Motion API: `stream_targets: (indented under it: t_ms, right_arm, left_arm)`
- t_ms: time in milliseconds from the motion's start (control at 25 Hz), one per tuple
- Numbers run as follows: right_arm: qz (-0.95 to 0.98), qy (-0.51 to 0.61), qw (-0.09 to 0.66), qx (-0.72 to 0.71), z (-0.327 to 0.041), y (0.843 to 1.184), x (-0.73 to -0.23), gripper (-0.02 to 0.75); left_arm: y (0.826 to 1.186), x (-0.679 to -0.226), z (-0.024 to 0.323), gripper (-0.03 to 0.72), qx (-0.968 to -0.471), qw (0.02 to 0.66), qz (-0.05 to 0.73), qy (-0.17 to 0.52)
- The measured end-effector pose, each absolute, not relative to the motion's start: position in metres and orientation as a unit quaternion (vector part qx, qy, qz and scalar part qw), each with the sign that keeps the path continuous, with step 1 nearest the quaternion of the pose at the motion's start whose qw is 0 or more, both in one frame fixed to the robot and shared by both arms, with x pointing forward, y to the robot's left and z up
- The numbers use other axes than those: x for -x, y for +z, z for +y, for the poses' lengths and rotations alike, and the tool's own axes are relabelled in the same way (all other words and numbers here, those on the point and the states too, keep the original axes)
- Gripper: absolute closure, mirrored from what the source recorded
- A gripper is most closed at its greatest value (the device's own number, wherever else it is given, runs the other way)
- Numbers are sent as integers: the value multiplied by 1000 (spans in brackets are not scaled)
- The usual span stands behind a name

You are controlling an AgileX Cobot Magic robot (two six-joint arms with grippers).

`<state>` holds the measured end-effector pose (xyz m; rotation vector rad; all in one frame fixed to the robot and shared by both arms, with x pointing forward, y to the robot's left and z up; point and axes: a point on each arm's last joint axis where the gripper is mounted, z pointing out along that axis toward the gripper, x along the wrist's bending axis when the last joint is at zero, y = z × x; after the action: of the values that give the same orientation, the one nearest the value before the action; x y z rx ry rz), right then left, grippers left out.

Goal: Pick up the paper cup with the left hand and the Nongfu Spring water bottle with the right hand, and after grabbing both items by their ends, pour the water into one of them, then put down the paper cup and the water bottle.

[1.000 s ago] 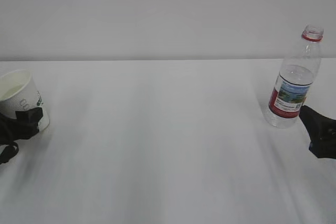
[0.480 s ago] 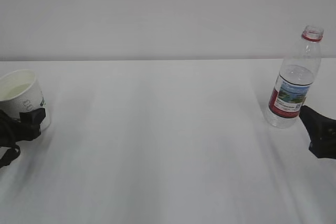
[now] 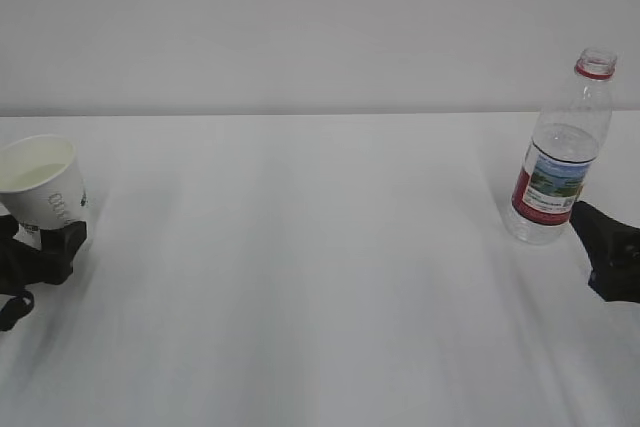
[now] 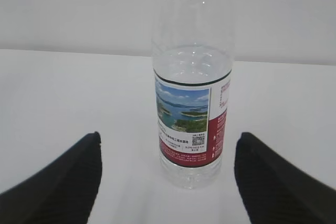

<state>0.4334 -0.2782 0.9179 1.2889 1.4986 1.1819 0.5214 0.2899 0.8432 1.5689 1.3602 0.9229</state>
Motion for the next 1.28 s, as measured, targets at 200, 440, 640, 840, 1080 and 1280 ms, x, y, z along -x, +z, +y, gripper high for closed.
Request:
stream_targets:
  t_ms: [200, 440, 640, 840, 1080, 1280]
  right_arm:
    - [594, 469, 407, -512, -278, 918, -433, 146]
    - [592, 470, 405, -514, -278, 918, -433, 146]
    - [592, 471, 405, -514, -278, 918, -433, 146]
    - [592, 471, 405, -514, -278, 918, -433, 146]
    - [597, 474, 401, -508, -277, 918, -433, 146]
    - [602, 477, 397, -503, -275, 918, -433, 146]
  left_arm:
    - [840, -504, 291, -1, -632, 406, 557, 355]
    - [852, -488, 291, 1, -631, 406, 556, 357]
    - [860, -474, 291, 4, -631, 406, 557, 356]
    - [871, -461, 292, 8, -614, 417, 569, 355]
    - [886, -458, 292, 16, -597, 435, 562, 373]
    - [908, -457, 292, 22, -578, 462, 540, 401]
